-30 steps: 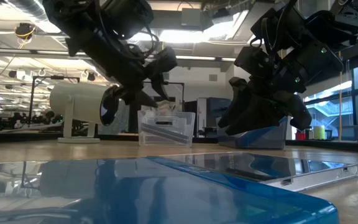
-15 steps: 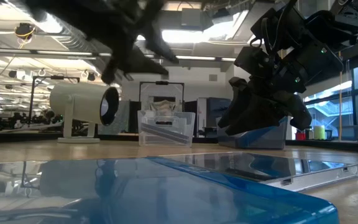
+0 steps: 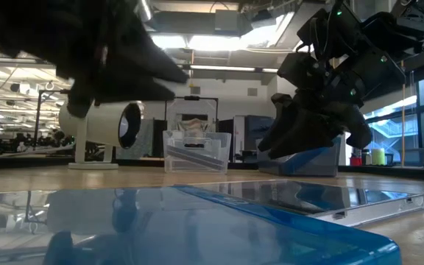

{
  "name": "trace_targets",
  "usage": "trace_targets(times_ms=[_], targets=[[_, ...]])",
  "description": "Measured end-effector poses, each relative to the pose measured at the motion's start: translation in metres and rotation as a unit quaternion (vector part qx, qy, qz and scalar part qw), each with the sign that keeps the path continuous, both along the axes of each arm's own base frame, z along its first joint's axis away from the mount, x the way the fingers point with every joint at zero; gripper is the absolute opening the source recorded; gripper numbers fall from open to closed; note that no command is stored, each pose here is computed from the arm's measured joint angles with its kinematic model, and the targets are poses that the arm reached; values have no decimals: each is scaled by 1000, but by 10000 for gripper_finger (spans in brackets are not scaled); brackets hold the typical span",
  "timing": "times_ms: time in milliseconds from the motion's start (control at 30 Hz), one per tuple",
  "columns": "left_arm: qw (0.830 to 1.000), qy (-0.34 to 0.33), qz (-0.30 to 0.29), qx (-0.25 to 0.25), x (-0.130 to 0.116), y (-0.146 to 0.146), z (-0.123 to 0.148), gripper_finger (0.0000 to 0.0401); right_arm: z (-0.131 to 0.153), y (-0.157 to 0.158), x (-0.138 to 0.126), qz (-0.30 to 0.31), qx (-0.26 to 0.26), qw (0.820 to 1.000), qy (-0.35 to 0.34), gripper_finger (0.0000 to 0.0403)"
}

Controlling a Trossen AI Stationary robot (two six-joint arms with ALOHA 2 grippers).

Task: Pick & place jewel cases by type
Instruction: Put the black cd case into the white bin

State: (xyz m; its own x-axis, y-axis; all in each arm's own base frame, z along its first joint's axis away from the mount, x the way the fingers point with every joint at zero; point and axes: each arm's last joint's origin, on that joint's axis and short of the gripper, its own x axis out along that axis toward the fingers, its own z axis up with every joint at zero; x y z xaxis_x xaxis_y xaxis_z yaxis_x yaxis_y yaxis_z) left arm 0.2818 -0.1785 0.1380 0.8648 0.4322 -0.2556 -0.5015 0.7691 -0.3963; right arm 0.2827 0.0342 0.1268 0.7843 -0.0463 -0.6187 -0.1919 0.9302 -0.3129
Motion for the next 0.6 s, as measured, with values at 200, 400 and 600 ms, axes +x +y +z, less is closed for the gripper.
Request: trace_targets(times_ms=[200, 400, 600], targets=[[999, 33, -9, -24, 16, 21, -16, 141, 1, 1, 1, 5, 9, 1000, -6, 168], [995, 71, -75, -9, 38, 53, -15, 141, 16, 2, 15, -24, 48, 998, -17, 168], [993, 46, -97, 39, 51, 71, -5, 141, 29, 3, 25, -9, 24, 999, 24, 168]])
